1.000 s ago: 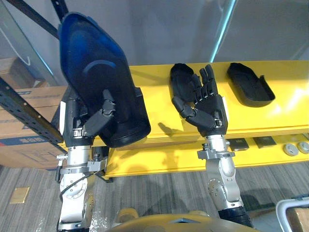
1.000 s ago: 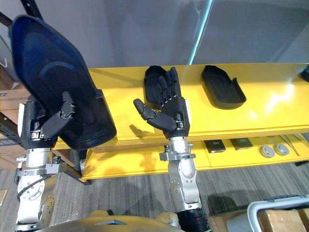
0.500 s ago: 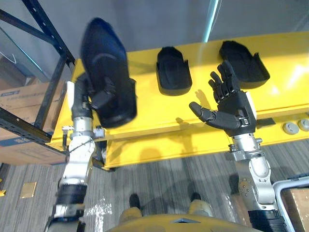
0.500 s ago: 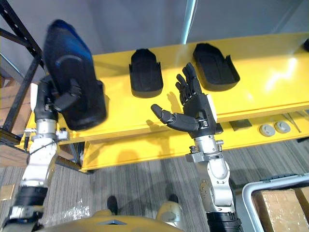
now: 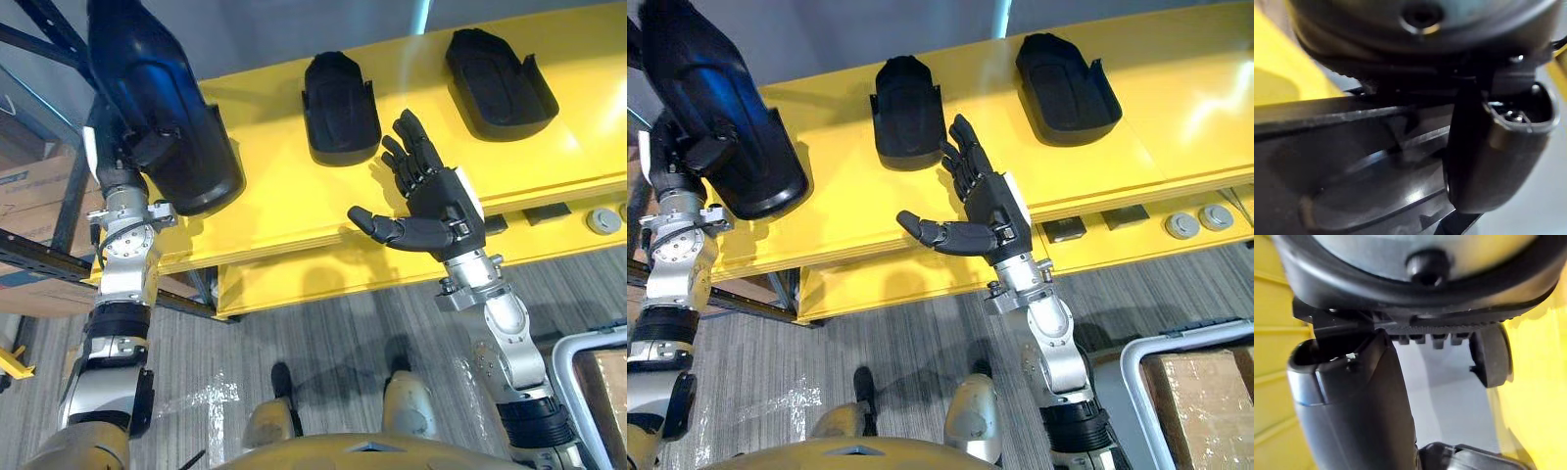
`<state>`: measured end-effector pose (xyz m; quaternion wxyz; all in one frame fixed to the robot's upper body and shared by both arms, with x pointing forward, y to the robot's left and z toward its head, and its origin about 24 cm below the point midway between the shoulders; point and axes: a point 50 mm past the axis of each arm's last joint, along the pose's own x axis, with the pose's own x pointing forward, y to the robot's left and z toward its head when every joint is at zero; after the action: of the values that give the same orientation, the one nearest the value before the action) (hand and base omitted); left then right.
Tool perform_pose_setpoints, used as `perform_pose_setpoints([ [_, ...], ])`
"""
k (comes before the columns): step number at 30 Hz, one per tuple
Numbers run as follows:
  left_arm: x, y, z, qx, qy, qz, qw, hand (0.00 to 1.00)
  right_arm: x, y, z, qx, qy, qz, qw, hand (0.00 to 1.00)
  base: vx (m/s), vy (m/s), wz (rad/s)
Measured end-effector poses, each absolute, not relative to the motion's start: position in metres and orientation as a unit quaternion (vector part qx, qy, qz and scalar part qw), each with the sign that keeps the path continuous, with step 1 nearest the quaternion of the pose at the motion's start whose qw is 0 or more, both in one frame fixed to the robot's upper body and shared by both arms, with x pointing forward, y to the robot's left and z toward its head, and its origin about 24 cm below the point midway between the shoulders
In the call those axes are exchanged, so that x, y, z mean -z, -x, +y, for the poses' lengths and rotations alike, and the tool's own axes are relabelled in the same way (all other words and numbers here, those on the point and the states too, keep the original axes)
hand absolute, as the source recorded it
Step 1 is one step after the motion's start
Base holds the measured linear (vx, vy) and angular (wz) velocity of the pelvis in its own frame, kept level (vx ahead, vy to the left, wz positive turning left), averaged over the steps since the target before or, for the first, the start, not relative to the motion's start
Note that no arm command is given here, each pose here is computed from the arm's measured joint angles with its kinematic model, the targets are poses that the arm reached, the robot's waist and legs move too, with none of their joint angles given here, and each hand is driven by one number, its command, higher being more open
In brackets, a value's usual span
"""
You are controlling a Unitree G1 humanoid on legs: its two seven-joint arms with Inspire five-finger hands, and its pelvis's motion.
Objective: Walk over and take three plastic housings, then place them on the shelf
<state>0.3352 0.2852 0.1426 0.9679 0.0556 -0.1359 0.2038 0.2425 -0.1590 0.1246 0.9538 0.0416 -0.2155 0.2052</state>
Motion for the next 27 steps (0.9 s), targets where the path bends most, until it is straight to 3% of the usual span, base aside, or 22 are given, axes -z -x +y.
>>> perform_pose_setpoints([
  [7,-0.165,-0.355,0.292,-0.203,-0.058,-0.105,0.972,0.00,-0.129,-0.243,-0.136,-0.254,-0.047,-0.211,0.943,1.00,-0.01,-0.004,-0.06],
  [8,-0.167,-0.357,0.295,-0.206,-0.059,-0.099,0.972,1.00,-0.132,-0.242,-0.135,-0.257,-0.047,-0.217,0.941,1.00,-0.02,-0.004,-0.10],
  [13,-0.183,-0.362,0.299,-0.215,-0.087,-0.091,0.968,1.00,-0.141,-0.239,-0.133,-0.253,-0.051,-0.236,0.937,1.00,0.00,-0.001,-0.02],
  [18,-0.181,-0.364,0.299,-0.232,-0.179,-0.068,0.954,1.00,-0.146,-0.239,-0.132,-0.240,-0.057,-0.248,0.937,1.00,0.00,0.000,-0.01],
  [27,-0.179,-0.364,0.301,-0.261,-0.243,-0.045,0.933,1.00,-0.140,-0.236,-0.130,-0.237,-0.068,-0.237,0.940,1.00,0.00,-0.006,-0.02],
])
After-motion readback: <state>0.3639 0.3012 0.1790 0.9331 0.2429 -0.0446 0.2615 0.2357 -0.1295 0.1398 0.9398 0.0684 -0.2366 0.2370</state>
